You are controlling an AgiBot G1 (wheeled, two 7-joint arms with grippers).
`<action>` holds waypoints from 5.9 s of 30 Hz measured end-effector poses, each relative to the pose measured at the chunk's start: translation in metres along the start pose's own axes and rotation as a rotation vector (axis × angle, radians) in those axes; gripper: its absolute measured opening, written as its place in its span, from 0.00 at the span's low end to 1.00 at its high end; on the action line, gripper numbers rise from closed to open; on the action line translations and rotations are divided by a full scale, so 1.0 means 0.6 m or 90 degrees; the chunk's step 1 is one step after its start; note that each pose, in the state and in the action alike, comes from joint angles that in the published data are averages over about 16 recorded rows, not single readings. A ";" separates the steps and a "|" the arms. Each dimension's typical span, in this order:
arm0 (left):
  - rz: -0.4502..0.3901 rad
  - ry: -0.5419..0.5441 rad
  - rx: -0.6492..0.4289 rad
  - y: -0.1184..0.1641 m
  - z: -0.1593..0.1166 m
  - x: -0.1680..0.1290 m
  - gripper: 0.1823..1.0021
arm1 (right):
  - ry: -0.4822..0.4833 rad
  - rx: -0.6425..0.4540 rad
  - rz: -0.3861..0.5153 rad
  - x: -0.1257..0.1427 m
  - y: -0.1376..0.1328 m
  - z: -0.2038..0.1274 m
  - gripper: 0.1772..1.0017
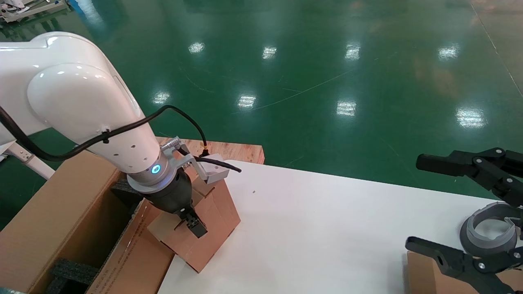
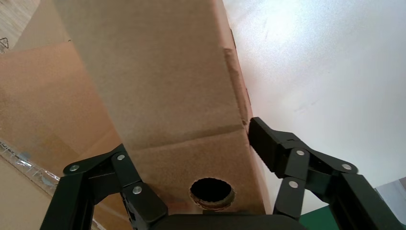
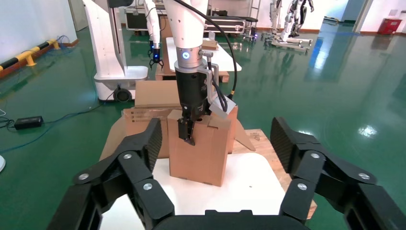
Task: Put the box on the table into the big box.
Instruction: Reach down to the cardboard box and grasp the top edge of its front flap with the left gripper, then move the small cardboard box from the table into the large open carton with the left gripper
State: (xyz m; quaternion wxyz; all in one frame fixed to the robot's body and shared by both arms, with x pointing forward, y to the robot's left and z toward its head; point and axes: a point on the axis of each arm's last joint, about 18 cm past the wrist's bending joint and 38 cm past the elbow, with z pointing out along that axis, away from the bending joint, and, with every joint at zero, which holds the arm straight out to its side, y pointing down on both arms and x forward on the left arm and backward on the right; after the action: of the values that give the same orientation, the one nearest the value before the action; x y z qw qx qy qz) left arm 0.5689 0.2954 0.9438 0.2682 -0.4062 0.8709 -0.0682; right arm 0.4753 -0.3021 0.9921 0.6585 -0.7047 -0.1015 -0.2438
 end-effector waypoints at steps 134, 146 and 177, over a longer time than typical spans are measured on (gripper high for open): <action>-0.353 0.024 -0.055 0.307 -0.089 -0.275 0.24 | 0.000 0.000 0.000 0.000 0.000 0.000 1.00; -0.362 0.016 -0.033 0.317 -0.078 -0.295 0.23 | 0.000 0.000 0.000 0.000 0.000 0.000 1.00; -0.352 0.004 -0.050 0.333 -0.050 -0.311 0.23 | 0.000 0.000 0.000 0.000 0.000 0.000 1.00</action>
State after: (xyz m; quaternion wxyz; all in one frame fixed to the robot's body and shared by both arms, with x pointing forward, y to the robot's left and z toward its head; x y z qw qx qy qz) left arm 0.5175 0.5633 0.9789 0.2210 -0.6383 0.7296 -0.1064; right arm 0.4753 -0.3021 0.9921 0.6585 -0.7047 -0.1015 -0.2438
